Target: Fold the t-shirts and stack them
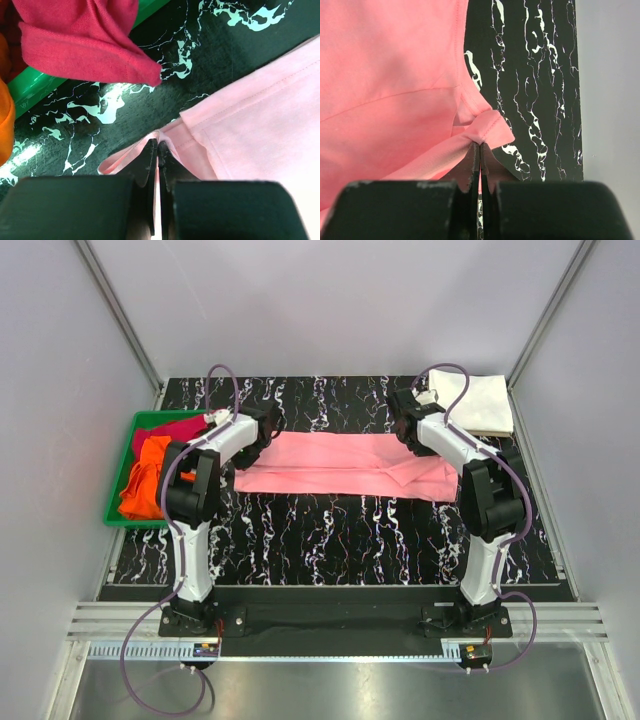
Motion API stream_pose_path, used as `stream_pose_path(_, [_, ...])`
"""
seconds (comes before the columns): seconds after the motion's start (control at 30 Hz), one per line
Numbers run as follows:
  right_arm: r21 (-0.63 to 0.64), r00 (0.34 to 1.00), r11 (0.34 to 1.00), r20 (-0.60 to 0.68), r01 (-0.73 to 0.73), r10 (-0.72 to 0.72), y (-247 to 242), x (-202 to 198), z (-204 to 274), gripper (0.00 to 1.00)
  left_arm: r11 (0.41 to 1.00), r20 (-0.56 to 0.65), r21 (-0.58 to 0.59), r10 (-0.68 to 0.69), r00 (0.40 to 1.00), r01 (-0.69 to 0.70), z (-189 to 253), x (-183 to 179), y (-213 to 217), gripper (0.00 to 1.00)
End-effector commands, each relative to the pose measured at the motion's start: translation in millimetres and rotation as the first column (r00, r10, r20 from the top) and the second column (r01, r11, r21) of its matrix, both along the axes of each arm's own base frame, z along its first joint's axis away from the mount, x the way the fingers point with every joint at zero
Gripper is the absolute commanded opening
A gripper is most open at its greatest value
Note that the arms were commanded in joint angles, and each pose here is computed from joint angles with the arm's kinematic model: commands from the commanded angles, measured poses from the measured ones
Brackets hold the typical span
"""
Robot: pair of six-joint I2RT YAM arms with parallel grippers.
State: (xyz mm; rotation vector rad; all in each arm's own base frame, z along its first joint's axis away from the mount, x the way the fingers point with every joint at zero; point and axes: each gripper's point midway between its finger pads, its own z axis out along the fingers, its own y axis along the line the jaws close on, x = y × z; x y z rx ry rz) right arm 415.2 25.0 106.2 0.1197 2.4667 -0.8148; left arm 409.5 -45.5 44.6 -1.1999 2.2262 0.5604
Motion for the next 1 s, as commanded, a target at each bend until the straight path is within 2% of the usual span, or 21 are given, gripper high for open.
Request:
stream_pose_path(0.0, [-0.035,0.999,0.999,0.03,0.038,-0.037,-11,2,10,0.0,0.998,0.045,0.054,0.015,0.999,-0.017,13,13,11,0.05])
stream_pose_path(0.13, [-0.017,0.999,0.999,0.039,0.036,-0.036,-8,5,11,0.0,0.998,0.038,0.064,0.014,0.999,-0.016,13,15,12,0.1])
stream_pose_path(0.4, [0.049,0.999,0.999,0.028,0.02,-0.022,2,7,5,0.0,0.991,0.099,0.134,0.001,0.995,-0.015,47,17,24,0.33])
stream_pose_path(0.57, [0.056,0.999,0.998,0.031,0.016,-0.018,5,10,5,0.0,0.986,0.153,0.168,-0.027,0.988,0.001,80,11,26,0.37])
stream_pose_path(0.7, [0.059,0.999,0.998,0.034,0.014,-0.017,6,13,6,0.0,0.983,0.156,0.171,-0.089,0.984,0.062,90,8,11,0.4])
stream_pose_path(0.83, [0.048,0.999,0.999,0.033,0.014,-0.015,5,16,6,0.0,0.982,0.118,0.099,-0.175,0.977,0.164,79,13,-15,0.41])
stream_pose_path(0.97, [0.042,0.999,0.999,0.036,0.013,-0.014,5,20,6,0.0,0.979,0.095,0.059,-0.202,0.975,0.197,57,20,-29,0.4])
